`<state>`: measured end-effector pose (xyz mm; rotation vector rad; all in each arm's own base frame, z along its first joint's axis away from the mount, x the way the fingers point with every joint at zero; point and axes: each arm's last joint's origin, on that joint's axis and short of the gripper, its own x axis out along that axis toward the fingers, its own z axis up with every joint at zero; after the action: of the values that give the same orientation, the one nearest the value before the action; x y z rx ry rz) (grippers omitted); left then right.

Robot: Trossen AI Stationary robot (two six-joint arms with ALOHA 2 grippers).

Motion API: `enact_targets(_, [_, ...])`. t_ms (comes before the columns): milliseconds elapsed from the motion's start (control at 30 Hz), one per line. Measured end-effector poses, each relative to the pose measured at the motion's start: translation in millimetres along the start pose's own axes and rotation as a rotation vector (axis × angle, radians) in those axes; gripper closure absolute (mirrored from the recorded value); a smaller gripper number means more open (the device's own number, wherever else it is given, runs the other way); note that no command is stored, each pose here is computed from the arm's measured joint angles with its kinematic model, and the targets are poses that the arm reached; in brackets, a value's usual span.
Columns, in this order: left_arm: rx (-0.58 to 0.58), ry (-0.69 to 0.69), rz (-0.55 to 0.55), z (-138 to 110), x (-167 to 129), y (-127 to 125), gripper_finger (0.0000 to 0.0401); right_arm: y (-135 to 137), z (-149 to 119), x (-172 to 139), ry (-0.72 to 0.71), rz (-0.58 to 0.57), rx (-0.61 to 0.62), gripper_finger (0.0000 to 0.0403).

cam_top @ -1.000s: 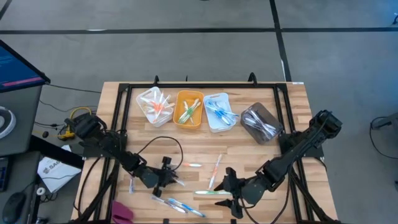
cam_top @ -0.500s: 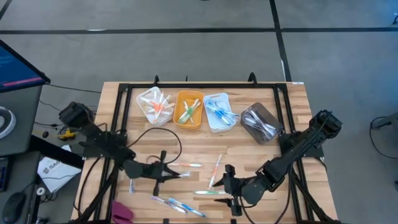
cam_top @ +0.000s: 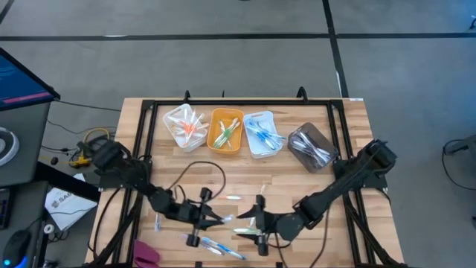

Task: Pick & Place Toothbrushes
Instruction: Put the white violet toothbrush into the black transparent bin

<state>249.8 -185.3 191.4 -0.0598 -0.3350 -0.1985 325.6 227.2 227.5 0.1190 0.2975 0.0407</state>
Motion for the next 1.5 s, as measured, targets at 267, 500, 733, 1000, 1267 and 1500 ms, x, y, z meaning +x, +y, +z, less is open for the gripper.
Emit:
enact_targets(267, [0.012,-0.063,-0.075,-3,27,-12,0.0391,-4,-8,31,-0.188,0.013,-0.021,0.0154])
enact_targets(500, [0.040,-0.065,-0.074,-2,27,-12,0.0391,-8,-9,39,-0.241,0.013,-0.038,0.0154])
enact_targets(733, [0.046,-0.065,-0.067,-3,28,-10,0.0391,-12,-1,44,-0.249,0.097,-0.036,0.0154])
enact_targets(1000, [0.050,-0.066,-0.065,-3,30,-6,0.0391,-11,11,49,-0.233,0.081,-0.093,0.0157])
enact_targets(1267, [0.053,-0.059,-0.058,-4,29,-6,0.0391,-9,12,50,-0.174,0.067,-0.126,0.0280])
enact_targets(1500, [0.057,-0.055,-0.093,-5,31,-5,0.0373,-9,10,51,-0.152,0.083,-0.160,0.0381])
